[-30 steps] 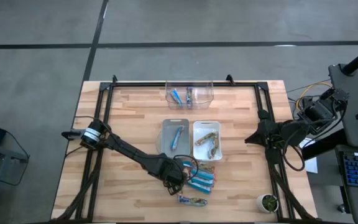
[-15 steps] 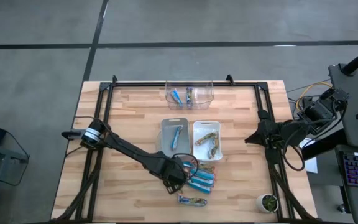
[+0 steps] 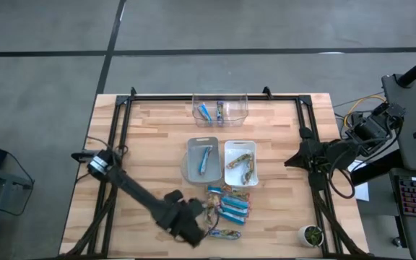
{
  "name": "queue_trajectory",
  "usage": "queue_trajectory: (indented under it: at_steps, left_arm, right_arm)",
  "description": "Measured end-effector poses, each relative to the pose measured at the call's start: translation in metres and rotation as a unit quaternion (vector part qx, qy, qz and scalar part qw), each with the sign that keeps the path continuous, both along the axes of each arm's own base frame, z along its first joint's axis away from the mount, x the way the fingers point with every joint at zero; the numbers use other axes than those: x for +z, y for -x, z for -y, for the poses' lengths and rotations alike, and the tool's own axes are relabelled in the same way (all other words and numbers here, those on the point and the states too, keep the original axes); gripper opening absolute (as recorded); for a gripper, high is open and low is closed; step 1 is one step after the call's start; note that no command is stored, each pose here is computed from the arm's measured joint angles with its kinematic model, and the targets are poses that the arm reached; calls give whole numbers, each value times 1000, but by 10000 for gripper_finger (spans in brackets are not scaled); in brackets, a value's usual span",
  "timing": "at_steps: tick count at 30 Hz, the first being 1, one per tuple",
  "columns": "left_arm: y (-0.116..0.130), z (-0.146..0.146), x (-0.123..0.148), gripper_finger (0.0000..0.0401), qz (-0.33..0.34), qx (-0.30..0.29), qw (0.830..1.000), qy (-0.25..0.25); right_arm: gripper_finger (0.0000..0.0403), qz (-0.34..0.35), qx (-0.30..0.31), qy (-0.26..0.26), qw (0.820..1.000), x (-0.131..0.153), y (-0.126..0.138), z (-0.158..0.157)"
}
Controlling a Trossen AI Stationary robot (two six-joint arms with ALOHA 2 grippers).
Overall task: Pick and place Granola Bars by type
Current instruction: Put the orange granola bar into the white bin
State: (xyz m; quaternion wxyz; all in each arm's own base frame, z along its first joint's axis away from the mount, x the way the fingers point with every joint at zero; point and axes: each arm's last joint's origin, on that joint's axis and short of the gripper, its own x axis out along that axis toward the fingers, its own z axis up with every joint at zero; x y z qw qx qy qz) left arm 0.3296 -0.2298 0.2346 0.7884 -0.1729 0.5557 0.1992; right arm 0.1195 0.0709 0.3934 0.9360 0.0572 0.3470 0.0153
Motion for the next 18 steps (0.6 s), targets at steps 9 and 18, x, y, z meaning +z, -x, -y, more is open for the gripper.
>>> queue_trajectory:
  at_steps: [9,18]
  left_arm:
    - [33,27,-21,183,92,35,989,-107]
    - [40,35,-52,183,165,17,978,-127]
  right_arm:
    - [8,13,1,-9,1000,2,-2,-1]
    - [8,22,22,-8,1000,4,-5,-4]
